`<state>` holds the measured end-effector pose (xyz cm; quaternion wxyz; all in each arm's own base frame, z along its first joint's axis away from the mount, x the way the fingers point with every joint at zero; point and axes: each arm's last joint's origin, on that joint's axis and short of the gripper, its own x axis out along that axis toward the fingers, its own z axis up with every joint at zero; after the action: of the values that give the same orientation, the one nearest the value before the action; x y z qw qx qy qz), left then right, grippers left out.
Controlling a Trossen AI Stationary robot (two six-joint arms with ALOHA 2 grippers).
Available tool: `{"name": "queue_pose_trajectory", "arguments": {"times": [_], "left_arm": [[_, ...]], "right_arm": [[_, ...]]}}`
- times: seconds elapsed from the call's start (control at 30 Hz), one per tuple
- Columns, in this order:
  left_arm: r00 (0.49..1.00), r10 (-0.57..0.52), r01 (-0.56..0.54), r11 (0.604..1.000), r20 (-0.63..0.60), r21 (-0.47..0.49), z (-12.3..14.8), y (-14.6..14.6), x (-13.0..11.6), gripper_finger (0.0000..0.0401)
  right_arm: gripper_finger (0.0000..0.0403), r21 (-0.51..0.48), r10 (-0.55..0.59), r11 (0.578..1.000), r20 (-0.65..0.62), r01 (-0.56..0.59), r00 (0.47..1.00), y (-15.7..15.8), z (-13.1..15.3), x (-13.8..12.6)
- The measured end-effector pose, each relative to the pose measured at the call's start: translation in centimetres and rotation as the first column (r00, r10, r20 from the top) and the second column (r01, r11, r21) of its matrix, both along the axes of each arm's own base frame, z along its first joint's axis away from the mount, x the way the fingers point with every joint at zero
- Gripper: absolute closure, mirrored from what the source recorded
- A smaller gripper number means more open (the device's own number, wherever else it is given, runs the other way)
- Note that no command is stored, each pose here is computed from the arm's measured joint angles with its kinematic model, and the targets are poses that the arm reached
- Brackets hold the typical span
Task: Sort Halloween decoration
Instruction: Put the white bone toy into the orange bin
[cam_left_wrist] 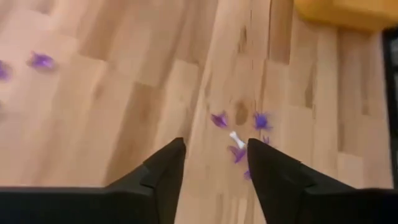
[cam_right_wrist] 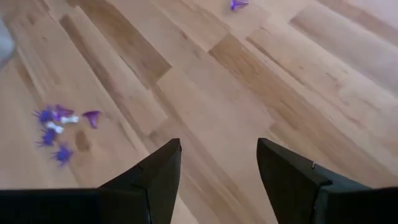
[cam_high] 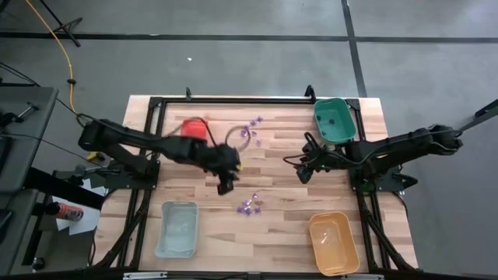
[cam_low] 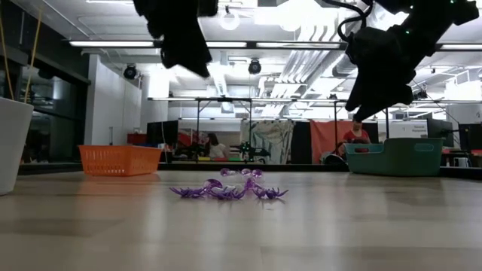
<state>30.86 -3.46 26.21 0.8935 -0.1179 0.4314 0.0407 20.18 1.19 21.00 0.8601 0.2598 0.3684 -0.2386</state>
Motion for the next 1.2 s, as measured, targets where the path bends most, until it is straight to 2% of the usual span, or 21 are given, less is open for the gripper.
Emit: {"name": "queue_pose_trajectory", "arguments": {"times": [0.17, 0.33, 0.5, 0.63, 0.77, 0.97, 1.07, 1.2], "left_arm": [[1.000, -0.013, 0.013, 1.000, -0.016, 0.028, -3.0, -2.4, 2.1, 0.0208], [0.999, -0.035, 0.036, 0.999, -0.026, 0.006, -5.5, -4.0, 3.9, 0.0204], [0.994, 0.047, -0.053, 0.997, -0.100, -0.060, -7.0, -5.2, 5.0, 0.0204], [0.979, 0.153, -0.171, 0.976, -0.134, -0.135, -7.8, -6.0, 6.2, 0.0204], [0.954, 0.213, -0.246, 0.959, -0.211, -0.141, -8.0, -6.6, 7.2, 0.0204], [0.907, 0.220, -0.253, 0.966, -0.359, -0.046, -8.4, -7.5, 7.9, 0.0204], [0.904, 0.235, -0.270, 0.962, -0.358, -0.050, -8.7, -7.8, 8.6, 0.0204], [0.892, 0.276, -0.321, 0.944, -0.358, -0.073, -8.9, -7.6, 9.2, 0.0204]], "right_arm": [[0.0199, -0.052, 0.052, 0.997, -0.062, -0.055, 0.997, 0.0, -0.3, -0.2], [0.0199, -0.100, 0.058, 0.993, -0.112, -0.069, 0.992, -0.2, -0.5, -0.6], [0.0199, -0.163, 0.012, 0.986, -0.132, -0.034, 0.991, -0.4, -0.6, -0.8], [0.0199, -0.180, -0.011, 0.984, -0.131, -0.013, 0.991, -0.5, -0.6, -0.8], [0.0199, -0.136, -0.067, 0.989, -0.112, 0.051, 0.991, -0.4, -0.6, -0.9], [0.0199, 0.011, -0.234, 0.972, -0.062, 0.235, 0.970, -0.4, -0.7, -1.0], [0.0199, 0.101, -0.300, 0.947, -0.050, 0.304, 0.953, 0.0, -0.7, -1.0], [0.0199, 0.148, -0.322, 0.934, -0.041, 0.324, 0.946, 0.7, -0.7, -1.1]]}}
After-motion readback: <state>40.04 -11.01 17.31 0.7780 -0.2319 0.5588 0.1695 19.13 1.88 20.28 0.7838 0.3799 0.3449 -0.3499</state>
